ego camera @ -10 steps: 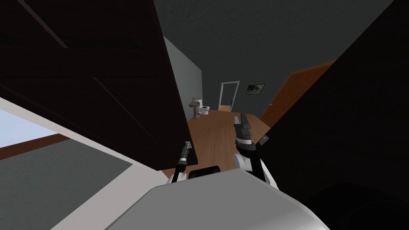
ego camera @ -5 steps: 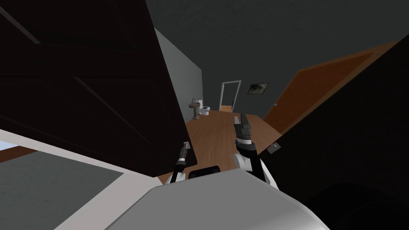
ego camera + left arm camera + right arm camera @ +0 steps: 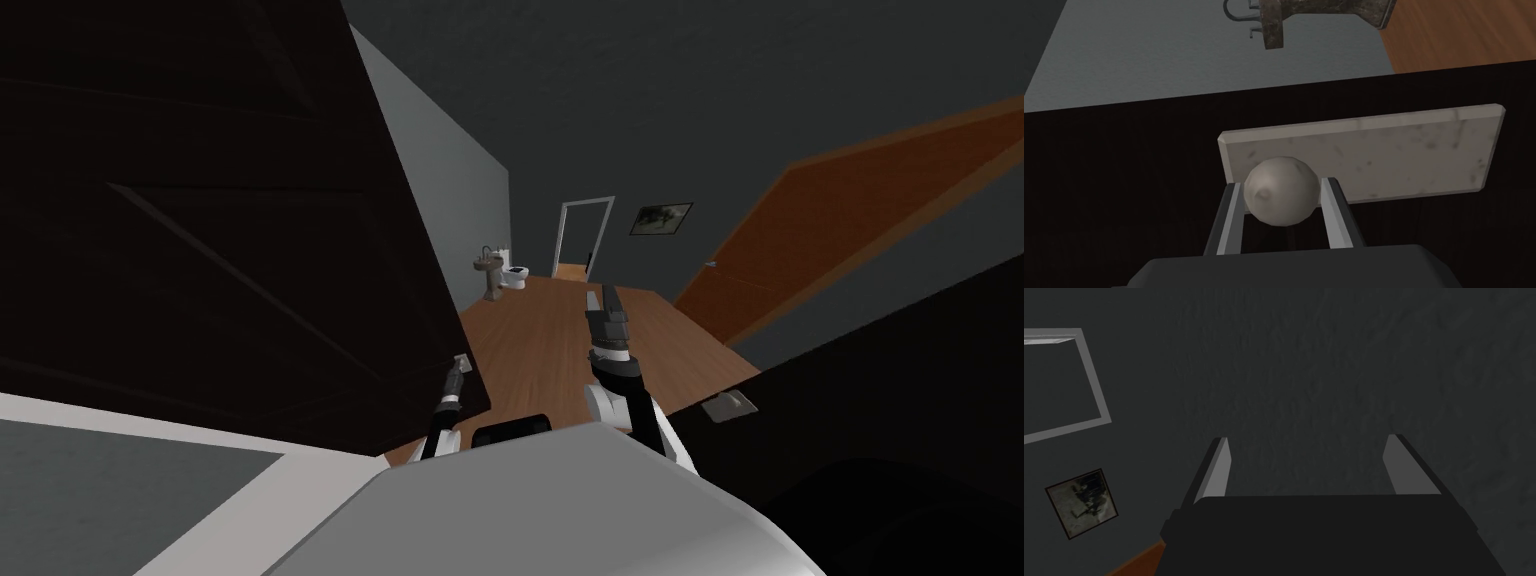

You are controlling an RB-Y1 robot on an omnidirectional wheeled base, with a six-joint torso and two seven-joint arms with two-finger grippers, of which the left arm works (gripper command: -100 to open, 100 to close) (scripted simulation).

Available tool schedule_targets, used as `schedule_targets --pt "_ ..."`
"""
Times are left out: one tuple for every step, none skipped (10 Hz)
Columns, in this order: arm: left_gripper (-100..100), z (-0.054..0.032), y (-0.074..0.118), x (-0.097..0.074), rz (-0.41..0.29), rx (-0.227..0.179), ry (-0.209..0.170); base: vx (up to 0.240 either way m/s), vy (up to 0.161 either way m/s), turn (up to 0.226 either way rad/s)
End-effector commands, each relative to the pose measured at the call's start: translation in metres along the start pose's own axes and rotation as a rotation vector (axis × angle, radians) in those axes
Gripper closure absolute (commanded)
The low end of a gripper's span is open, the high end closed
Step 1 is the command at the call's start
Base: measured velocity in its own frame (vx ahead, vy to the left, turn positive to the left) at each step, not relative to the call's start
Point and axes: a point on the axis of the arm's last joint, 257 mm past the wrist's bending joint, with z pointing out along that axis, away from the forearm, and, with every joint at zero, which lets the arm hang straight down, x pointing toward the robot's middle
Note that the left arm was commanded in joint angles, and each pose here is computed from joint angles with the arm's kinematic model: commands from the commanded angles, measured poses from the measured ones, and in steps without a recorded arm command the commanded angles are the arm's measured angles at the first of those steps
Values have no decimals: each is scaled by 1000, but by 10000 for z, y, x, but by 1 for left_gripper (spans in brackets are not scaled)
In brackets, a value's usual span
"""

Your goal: Push the door open

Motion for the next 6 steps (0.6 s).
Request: schedule_targets --pt "100 36 -8 -248 10 6 -40 140 -45 46" --pt "100 40 -9 -288 10 6 -49 145 -41 81" --pt "100 46 -11 -367 10 5 -68 176 -60 106" --pt "100 51 -13 -446 10 5 -87 176 -72 120" --pt "-100 46 10 -361 3 -1 -73 -26 -101 66" --pt "-100 46 6 -360 0 -1 -75 -183 -98 59"
